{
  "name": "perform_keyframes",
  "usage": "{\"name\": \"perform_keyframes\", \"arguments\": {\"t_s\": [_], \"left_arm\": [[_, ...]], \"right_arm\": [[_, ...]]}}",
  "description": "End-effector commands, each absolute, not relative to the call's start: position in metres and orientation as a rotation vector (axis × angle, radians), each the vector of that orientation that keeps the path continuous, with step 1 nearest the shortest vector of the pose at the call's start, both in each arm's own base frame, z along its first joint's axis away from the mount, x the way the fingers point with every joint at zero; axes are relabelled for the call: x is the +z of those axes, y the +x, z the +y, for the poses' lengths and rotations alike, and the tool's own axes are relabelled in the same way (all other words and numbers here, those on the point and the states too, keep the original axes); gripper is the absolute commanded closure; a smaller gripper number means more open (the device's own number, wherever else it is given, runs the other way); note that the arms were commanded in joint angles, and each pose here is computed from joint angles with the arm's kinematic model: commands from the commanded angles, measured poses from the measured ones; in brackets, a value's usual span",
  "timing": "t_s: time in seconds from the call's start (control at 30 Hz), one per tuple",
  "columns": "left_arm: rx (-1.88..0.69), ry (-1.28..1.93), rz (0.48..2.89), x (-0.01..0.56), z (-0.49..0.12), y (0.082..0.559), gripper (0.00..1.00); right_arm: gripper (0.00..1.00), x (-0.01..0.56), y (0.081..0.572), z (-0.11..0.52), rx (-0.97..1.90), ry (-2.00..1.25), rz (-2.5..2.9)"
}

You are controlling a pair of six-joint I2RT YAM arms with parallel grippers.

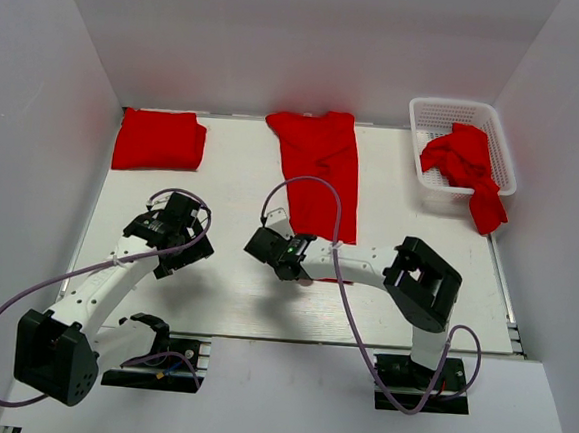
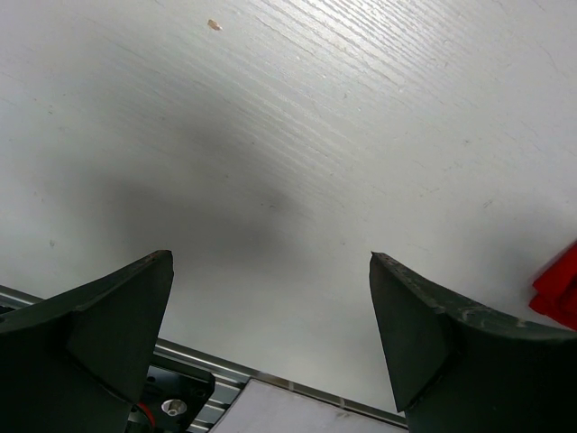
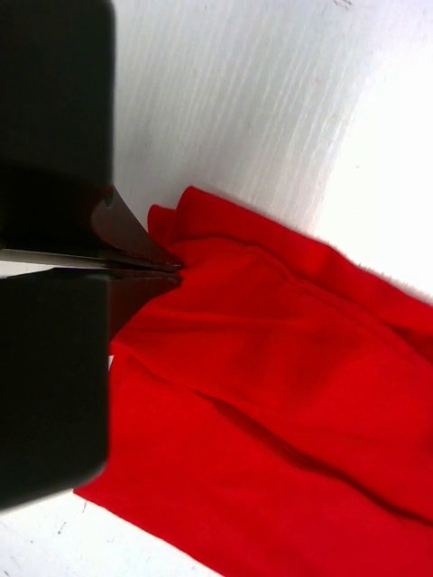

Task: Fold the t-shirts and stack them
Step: Rotate the tshirt 90 degrees

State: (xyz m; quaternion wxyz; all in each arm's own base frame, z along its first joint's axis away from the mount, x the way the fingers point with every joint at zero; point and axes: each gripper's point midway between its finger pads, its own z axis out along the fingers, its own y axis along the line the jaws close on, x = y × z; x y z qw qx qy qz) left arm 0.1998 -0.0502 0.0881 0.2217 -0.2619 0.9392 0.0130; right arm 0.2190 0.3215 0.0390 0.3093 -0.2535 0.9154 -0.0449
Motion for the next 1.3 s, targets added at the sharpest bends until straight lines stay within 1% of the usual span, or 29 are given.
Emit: {"name": "perform_keyframes", "arguments": {"t_s": [0.0,0.17,0.27,0.53,0.73,0.83,0.97,1.1,1.27], "left_arm": [[-0.011,-0.701,2.577,0.093,-0.053,0.203,0.00],[-0.061,-0.643,2.587,0.094,-0.060,0.206,0.00],[-0.073,-0.616,2.588,0.092,-0.062,0.208,0.00],[-0.216,-0.458,2.627,0.087,-0.086,0.219,0.00],[-0.299,-0.343,2.648,0.086,-0.104,0.226,0.00],[-0.299,-0.330,2.670,0.083,-0.106,0.227,0.00],[-0.319,-0.312,2.654,0.086,-0.109,0.233,0.00],[-0.328,-0.297,2.658,0.084,-0.110,0.232,0.00],[-0.378,-0.271,2.650,0.086,-0.117,0.233,0.00]], "right_arm": [[1.00,0.060,0.226,0.312,-0.112,-0.534,2.396],[1.00,0.057,0.224,0.294,-0.090,-0.463,2.444],[1.00,0.065,0.222,0.304,0.054,-0.437,2.460],[1.00,0.067,0.219,0.309,0.247,-0.433,2.498],[1.00,0.088,0.213,0.329,0.496,-0.480,2.463],[1.00,0.108,0.209,0.337,0.621,-0.494,2.428],[1.00,0.112,0.208,0.333,0.640,-0.486,2.426],[1.00,0.115,0.216,0.326,0.638,-0.404,2.436],[1.00,0.140,0.217,0.339,0.824,-0.315,2.380]]}}
